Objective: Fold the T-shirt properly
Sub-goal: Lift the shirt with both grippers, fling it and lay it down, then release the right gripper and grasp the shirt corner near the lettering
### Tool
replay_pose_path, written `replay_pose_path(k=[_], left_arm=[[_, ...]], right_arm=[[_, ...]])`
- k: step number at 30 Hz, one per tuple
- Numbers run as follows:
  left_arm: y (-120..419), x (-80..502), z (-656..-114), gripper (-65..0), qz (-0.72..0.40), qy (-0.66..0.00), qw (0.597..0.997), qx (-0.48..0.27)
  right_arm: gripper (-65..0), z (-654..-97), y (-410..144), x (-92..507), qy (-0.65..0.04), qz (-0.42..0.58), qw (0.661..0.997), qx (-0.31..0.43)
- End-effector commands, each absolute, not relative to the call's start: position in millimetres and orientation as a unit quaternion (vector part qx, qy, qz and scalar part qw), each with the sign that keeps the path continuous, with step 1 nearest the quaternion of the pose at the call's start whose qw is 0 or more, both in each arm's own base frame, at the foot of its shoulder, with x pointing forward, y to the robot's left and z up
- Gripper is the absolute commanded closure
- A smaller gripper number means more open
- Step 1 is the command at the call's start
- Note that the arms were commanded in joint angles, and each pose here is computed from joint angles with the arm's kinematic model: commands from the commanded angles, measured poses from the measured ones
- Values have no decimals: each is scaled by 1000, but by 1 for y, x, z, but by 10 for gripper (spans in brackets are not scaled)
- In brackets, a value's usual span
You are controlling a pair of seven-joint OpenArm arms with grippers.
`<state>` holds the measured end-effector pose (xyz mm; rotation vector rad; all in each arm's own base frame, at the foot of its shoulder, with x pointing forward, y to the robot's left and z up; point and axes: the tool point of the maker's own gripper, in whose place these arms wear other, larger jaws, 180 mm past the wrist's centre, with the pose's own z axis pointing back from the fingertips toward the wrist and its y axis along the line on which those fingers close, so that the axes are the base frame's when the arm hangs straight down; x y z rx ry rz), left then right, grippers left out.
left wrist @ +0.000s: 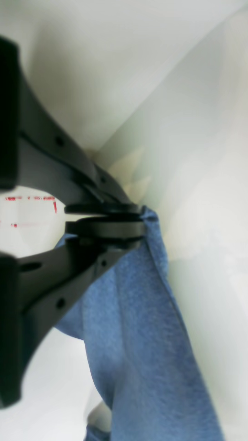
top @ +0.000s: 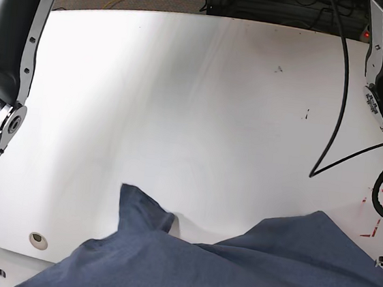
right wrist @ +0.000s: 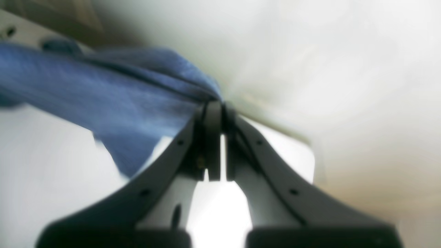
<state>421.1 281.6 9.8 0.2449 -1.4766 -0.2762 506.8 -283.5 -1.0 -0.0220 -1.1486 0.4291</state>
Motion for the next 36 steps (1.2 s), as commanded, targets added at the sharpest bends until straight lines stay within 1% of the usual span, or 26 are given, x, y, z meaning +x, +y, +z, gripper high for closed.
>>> replay_pose_path(k=[1, 5, 7, 10, 13, 17, 20, 25, 26, 29, 30, 32, 33, 36], left_arm=[[286, 419, 18, -6, -120, -677, 716, 122], [281, 414, 1, -6, -130, -667, 724, 117], [277, 411, -21, -6, -140, -650, 739, 109], [272, 404, -56, -6, -151, -620, 763, 101], [270, 393, -95, -6, -159, -585, 790, 95], [275, 367, -153, -4, -153, -529, 831, 75], [271, 347, -190, -4, -155, -491, 856, 47], [276, 318, -227, -4, -145, -446, 883, 29], [280, 311, -234, -4, -140, -437, 888, 30], [284, 301, -245, -4, -134, -420, 897, 30], [286, 298, -247, -4, -132, -417, 899, 31], [290, 295, -248, -4, -126, -414, 901, 34], [294, 292, -250, -4, -121, -411, 903, 37], [299, 285, -252, -4, -114, -406, 906, 41]], right_arm=[[0, 8, -289, 502, -561, 192, 805, 3], [0, -33, -303, 489, -548, 174, 817, 48], [0, -67, -309, 480, -527, 166, 831, 69], [0, -105, -311, 463, -506, 163, 843, 81], [0, -143, -317, 438, -485, 156, 857, 72], [0, -198, -306, 407, -451, 151, 876, 81], [0, -235, -296, 387, -427, 137, 888, 103], [-5, -275, -280, 371, -404, 122, 898, 127], [-40, -281, -277, 370, -402, 118, 899, 127], [-179, -293, -269, 371, -395, 113, 903, 124], [-250, -297, -268, 371, -391, 111, 906, 119], [-342, -300, -265, 374, -389, 109, 908, 113], [-401, -298, -261, 379, -392, 109, 907, 111], [-506, -305, -256, 392, -386, 98, 910, 117]])
